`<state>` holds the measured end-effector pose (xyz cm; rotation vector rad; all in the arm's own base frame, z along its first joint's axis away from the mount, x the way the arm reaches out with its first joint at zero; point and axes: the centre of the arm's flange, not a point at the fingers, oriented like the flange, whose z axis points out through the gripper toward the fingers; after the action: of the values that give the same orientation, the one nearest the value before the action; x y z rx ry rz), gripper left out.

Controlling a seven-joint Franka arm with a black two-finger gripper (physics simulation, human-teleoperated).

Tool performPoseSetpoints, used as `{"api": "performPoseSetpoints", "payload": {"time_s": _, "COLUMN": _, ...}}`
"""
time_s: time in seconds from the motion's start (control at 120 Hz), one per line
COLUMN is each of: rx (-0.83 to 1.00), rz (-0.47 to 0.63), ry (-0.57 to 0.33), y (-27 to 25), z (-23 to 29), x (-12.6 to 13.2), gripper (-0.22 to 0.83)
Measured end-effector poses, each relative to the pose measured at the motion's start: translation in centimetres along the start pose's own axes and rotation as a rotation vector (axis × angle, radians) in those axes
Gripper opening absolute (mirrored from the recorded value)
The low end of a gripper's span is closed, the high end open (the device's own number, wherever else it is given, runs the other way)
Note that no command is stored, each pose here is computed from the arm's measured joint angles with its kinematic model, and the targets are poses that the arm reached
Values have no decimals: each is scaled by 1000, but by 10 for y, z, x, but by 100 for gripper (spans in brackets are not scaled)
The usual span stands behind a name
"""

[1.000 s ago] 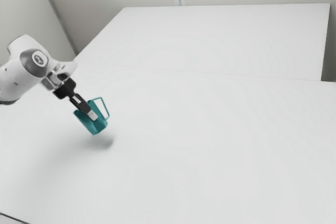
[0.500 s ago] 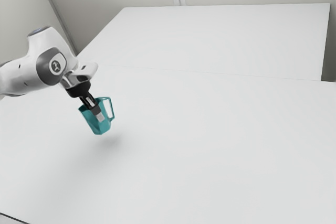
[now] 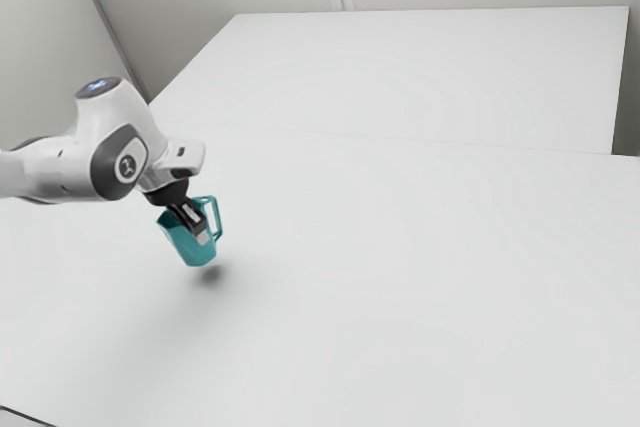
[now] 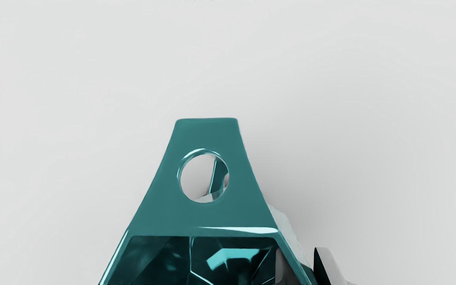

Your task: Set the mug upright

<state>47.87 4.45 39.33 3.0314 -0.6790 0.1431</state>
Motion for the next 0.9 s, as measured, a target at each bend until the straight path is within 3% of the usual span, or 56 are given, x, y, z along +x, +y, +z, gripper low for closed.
{"api": "performPoseSetpoints", "payload": {"time_s": 0.533, "rx": 97, "rz": -79, "ry": 46, "y": 8, "z": 25, "x": 12, "gripper": -16}}
{"api": "performPoseSetpoints", "payload": {"time_s": 0.9, "rx": 90, "rz": -140, "ry": 25, "y": 10, "z": 46, "x": 15, "gripper": -15}}
